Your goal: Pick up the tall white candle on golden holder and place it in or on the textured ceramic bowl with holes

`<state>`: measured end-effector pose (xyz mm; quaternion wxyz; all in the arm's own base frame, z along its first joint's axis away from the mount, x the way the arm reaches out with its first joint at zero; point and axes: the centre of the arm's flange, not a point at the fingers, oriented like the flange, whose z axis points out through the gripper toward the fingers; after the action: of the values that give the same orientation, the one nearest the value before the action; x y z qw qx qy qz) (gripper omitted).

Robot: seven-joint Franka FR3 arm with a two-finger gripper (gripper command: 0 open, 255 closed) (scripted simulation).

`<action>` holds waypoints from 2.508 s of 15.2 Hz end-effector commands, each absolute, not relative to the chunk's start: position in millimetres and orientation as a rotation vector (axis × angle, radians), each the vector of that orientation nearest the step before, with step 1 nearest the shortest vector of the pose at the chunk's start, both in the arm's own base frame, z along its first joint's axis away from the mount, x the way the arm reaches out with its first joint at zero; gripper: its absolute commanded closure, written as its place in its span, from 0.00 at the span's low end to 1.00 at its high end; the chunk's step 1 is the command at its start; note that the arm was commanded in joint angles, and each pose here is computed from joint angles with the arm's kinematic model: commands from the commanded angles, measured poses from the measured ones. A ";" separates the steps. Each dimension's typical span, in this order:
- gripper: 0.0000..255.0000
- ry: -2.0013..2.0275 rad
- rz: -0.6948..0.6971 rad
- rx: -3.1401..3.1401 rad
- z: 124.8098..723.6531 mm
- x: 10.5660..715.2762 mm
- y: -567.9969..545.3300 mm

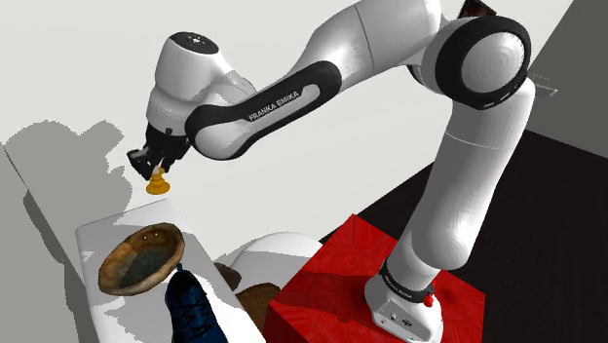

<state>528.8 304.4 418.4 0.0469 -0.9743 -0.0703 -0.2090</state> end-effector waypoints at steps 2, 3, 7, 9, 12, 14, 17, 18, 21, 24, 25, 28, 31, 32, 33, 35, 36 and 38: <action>1.00 -0.215 -0.637 -2.973 435.2 528.0 304.4; 1.00 -0.215 -0.637 -2.973 440.5 528.0 304.4; 1.00 -0.215 -0.637 -2.973 461.6 528.0 304.4; 1.00 -0.215 -0.637 -2.973 463.0 518.0 312.9; 1.00 -0.215 -0.637 -2.973 458.4 488.2 338.6; 1.00 -0.215 -0.637 -2.973 455.3 468.3 355.6; 1.00 -0.215 -0.637 -2.973 450.6 438.5 381.2; 1.00 -0.215 -0.637 -2.973 449.1 428.5 389.8; 1.00 -0.215 -0.637 -2.973 441.0 410.7 405.1; 1.00 -0.215 -0.637 -2.973 425.2 410.7 405.1; 1.00 -0.215 -0.637 -2.973 419.9 410.7 405.1; 1.00 -0.215 -0.637 -2.973 404.1 410.7 405.1; 1.00 -0.215 -0.637 -2.973 394.6 410.7 405.1; 1.00 -0.215 -0.637 -2.973 394.6 410.7 405.1; 1.00 -0.215 -0.637 -2.973 394.6 410.7 405.1; 1.00 -0.215 -0.637 -2.973 394.6 410.7 405.1; 1.00 -0.215 -0.637 -2.973 394.6 410.7 405.1; 0.00 -0.215 -0.637 -2.973 394.6 410.8 405.1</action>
<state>410.8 405.1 394.6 0.0468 -0.9743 -0.0703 -0.2086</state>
